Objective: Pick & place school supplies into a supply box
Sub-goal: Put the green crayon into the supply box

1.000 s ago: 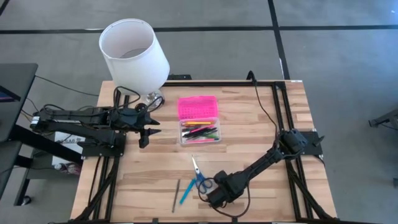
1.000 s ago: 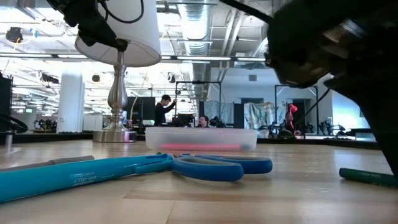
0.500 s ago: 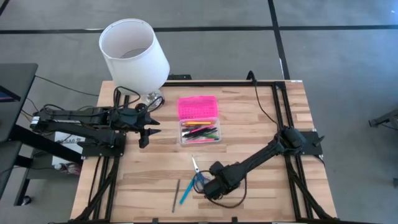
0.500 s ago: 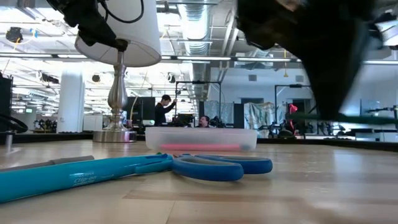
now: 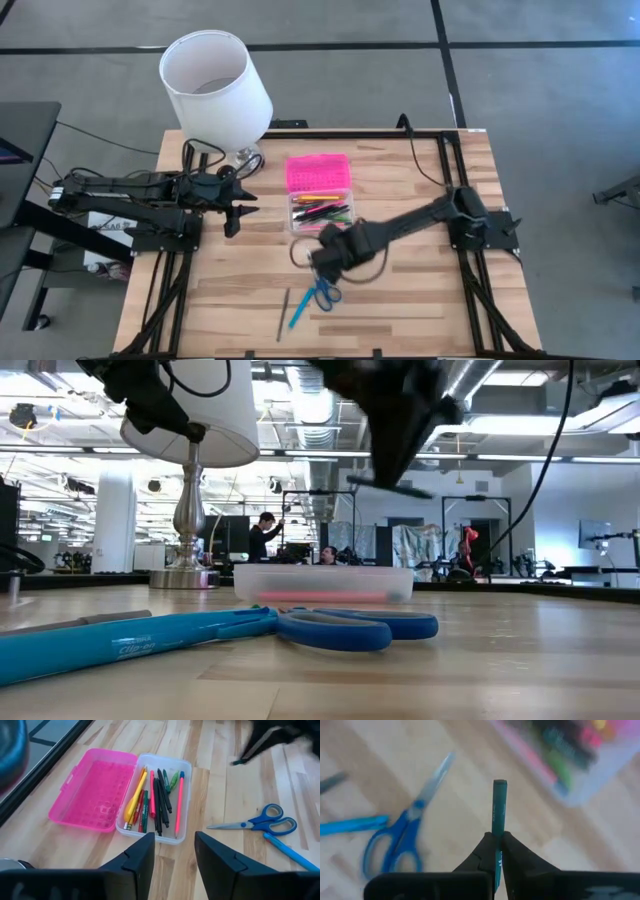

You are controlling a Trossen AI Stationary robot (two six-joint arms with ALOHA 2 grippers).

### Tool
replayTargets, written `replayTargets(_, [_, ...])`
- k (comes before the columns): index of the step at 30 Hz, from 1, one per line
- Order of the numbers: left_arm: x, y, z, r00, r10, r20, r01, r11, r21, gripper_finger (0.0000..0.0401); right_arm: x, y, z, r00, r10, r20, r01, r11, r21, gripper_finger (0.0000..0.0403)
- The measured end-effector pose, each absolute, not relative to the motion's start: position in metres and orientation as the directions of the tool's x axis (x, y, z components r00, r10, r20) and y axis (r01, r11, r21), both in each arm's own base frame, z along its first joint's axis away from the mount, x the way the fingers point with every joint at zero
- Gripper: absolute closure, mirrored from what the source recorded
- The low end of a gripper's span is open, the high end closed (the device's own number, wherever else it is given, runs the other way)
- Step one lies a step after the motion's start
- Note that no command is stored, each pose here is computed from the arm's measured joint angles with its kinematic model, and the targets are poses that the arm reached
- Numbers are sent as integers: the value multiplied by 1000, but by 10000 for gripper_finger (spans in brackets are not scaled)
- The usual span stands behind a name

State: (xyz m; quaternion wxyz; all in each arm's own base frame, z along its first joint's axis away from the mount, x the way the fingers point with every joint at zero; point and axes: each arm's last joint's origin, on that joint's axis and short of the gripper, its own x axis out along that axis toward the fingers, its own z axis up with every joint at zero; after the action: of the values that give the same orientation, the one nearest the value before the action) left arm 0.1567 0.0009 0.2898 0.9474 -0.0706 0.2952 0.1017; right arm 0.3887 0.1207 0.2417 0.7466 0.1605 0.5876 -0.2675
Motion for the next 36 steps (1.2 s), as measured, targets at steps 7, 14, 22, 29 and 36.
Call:
replayTargets(7, [157, 1, 290, 806, 151, -573, -253, 962, -102, 273, 414, 67, 239, 237, -235, -943, 455, 884, -106, 403])
replayTargets(14, [157, 1, 290, 805, 152, -573, -298, 939, -171, 273, 421, 18, 238, 220, -276, -936, 365, 913, -183, 403])
replayTargets(22, [157, 3, 291, 800, 224, -557, -412, 879, -238, 273, 421, -17, 237, 196, -289, -937, 208, 946, -248, 403])
replayTargets(29, [165, 4, 290, 840, 256, -478, -435, 845, -312, 273, 418, -38, 220, 174, -248, -953, 119, 966, -229, 400])
replayTargets(36, [170, 4, 280, 864, 283, -416, -448, 810, -379, 273, 414, -49, 211, 148, -246, -958, 139, 964, -227, 386])
